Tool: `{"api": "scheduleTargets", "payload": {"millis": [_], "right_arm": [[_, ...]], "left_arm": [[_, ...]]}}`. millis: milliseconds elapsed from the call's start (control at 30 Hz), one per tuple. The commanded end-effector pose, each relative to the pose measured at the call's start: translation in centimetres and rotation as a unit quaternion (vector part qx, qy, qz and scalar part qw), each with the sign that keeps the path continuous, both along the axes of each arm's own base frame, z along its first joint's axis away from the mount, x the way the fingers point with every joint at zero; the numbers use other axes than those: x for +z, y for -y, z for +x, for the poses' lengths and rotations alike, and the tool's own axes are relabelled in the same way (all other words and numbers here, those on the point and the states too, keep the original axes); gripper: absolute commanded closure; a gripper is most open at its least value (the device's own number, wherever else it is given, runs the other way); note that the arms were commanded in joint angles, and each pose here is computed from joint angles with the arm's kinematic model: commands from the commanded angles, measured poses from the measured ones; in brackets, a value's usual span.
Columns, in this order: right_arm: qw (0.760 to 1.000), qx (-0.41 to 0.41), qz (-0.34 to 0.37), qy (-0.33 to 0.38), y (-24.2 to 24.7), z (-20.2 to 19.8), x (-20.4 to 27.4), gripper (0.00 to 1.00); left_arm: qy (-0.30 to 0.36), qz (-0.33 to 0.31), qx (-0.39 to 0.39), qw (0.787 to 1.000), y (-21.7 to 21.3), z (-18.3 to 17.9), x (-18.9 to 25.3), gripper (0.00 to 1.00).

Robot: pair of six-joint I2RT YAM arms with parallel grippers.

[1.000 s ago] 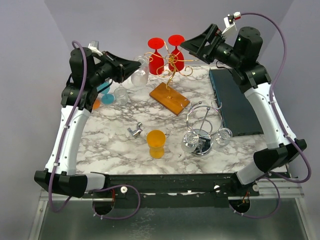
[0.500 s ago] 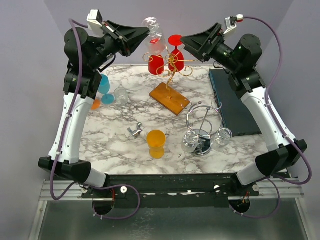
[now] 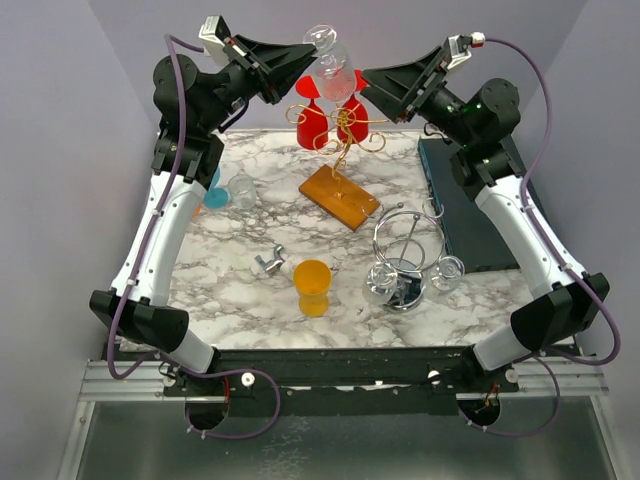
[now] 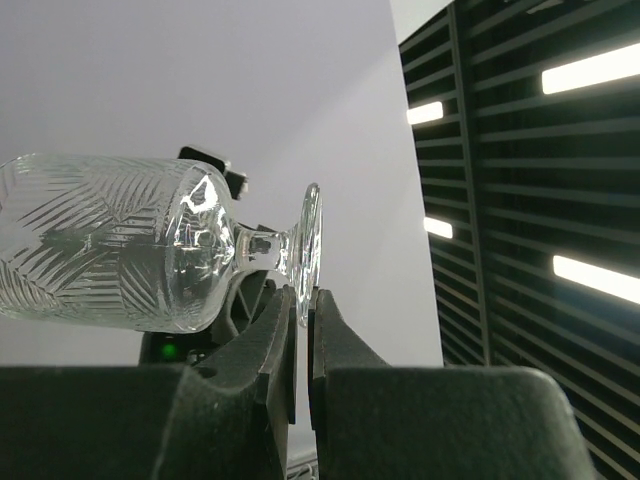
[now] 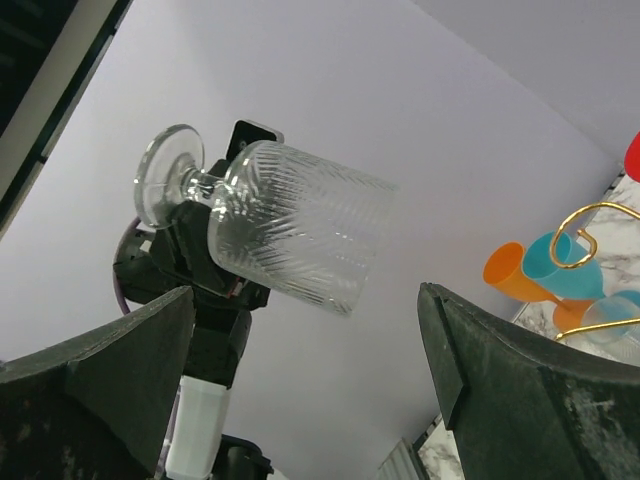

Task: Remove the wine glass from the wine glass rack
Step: Place the wine glass at the center of the board.

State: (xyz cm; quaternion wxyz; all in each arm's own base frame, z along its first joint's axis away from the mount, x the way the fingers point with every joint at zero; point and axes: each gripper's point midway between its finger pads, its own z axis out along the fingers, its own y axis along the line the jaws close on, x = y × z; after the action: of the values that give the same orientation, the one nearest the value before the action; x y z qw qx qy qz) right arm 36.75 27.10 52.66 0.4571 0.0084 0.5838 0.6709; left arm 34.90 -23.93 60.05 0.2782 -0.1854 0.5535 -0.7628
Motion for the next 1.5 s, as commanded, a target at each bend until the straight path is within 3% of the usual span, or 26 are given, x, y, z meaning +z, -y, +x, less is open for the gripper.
{"api": "scheduleTargets", "payload": {"millis": [0, 533, 667, 933, 1133, 1200, 1300, 1467], "right_arm": [[1.0, 0.017, 0.008, 0.008, -0.4, -0.4, -0.2, 0.0], [0.99, 0.093, 0.077, 0.067, -0.5, -3.2, 1.7, 0.0], [0.988, 0.096, 0.089, 0.085, -0.2, -4.1, 2.4, 0.05], [0.984, 0.102, 0.105, 0.099, 0.2, -4.8, 3.0, 0.41], [0.985, 0.09, 0.106, 0.104, 0.5, -5.2, 3.1, 0.85], [0.987, 0.076, 0.099, 0.103, 0.8, -5.2, 3.2, 0.99], [0.991, 0.039, 0.077, 0.106, 1.3, -5.1, 3.2, 1.0], [0.996, -0.042, 0.015, 0.081, 2.5, -4.3, 2.8, 0.99]], "left_arm": [[0.051, -0.051, -0.03, 0.997, -0.3, -3.0, 3.7, 1.0], [0.044, -0.099, -0.082, 0.991, 1.4, -3.7, 3.1, 1.0], [0.045, -0.104, -0.085, 0.99, 1.4, -3.9, 3.0, 1.0], [0.044, -0.12, -0.098, 0.987, 2.0, -4.2, 2.1, 1.0], [0.056, -0.111, -0.11, 0.986, 2.8, -5.1, 1.4, 1.0], [0.06, -0.105, -0.103, 0.987, 2.8, -5.3, 1.0, 0.91], [0.057, -0.082, -0.092, 0.991, 3.0, -5.2, -0.3, 0.77], [0.038, 0.006, -0.044, 0.998, 3.0, -4.7, -3.5, 0.43]]}}
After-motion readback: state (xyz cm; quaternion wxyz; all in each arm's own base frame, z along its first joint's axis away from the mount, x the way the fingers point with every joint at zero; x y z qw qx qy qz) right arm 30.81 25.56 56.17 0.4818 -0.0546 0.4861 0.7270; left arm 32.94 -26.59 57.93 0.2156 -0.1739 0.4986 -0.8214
